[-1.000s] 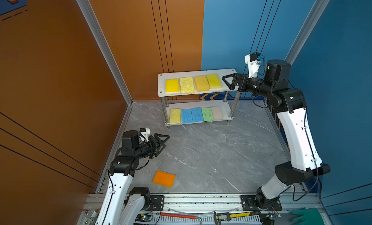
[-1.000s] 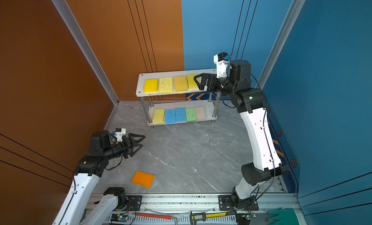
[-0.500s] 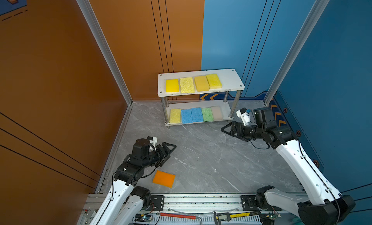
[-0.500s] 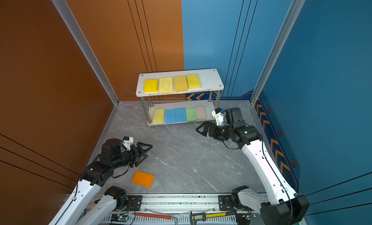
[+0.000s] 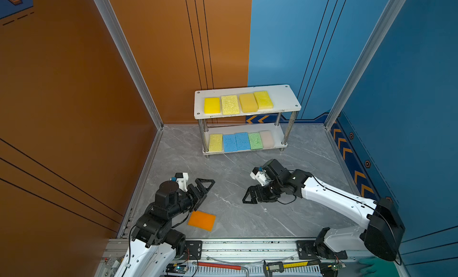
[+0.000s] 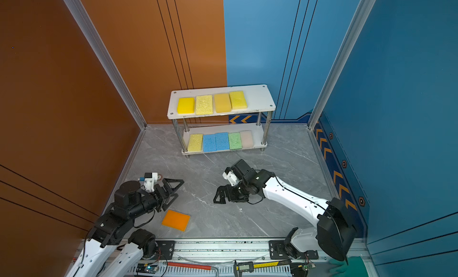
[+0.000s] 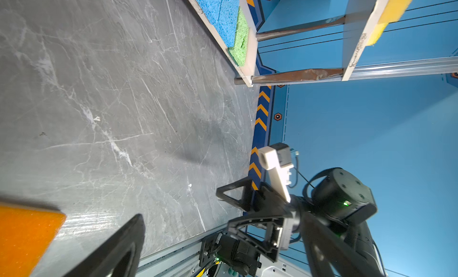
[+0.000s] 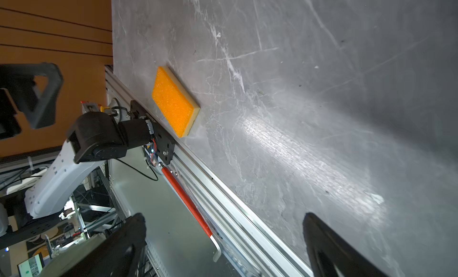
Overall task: Place and organize the cleaning sponges onto the shelf
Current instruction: 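Move the right gripper down over the orange sponge on the table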
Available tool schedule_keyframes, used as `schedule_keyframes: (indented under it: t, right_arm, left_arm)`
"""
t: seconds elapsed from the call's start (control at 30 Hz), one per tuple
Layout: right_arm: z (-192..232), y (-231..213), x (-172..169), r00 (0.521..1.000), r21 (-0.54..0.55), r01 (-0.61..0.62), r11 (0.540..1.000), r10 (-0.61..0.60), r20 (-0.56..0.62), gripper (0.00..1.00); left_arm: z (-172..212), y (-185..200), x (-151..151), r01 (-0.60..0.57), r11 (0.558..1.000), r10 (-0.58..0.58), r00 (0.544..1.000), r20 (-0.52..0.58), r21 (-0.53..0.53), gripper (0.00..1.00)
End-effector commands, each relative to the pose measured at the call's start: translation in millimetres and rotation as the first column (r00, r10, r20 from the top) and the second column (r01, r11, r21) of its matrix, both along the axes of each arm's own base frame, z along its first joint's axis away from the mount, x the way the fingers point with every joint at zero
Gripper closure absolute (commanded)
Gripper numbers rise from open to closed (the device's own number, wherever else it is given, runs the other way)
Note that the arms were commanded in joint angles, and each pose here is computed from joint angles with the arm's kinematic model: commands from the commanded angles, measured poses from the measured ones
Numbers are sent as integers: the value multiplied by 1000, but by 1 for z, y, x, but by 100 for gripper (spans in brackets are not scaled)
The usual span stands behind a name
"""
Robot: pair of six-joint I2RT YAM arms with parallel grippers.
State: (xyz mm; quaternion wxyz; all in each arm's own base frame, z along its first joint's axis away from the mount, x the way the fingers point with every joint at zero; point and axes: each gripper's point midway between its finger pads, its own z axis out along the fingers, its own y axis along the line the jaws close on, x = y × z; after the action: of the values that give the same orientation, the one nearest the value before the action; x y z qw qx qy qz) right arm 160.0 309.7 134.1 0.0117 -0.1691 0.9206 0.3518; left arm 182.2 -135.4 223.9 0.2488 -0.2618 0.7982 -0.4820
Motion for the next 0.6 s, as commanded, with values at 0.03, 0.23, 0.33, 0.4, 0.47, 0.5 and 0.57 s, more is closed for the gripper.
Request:
schedule_keyframes:
  t: [0.03,0.23,0.33,0.4,0.47,0.5,0.57]
  right_arm:
    - [2,61,-6,994,74,-104,992,101,35,1]
    - [-20,117,-20,970,53,-243,969,241,38,7]
    - [-32,135,-18,961,37,-273,961,271,52,11]
    - [-39,144,-17,957,29,-287,957,286,57,13]
    - [-48,153,-17,952,28,-305,952,303,48,15]
    - [-51,157,-18,949,29,-313,949,311,44,16]
    - [-57,163,-21,944,31,-330,943,329,32,18]
  left_arm:
    - [13,1,-7,8,1000,-8,999,33,-24,2]
    - [21,3,-9,8,999,-6,999,50,-37,2]
    - [29,6,-8,1,999,1,997,71,-41,2]
    - [35,7,-9,0,999,4,996,87,-47,2]
    - [38,8,-11,1,998,5,995,95,-56,2]
    - [39,9,-11,-4,998,9,996,94,-58,2]
    - [38,11,-13,-10,998,15,996,89,-60,2]
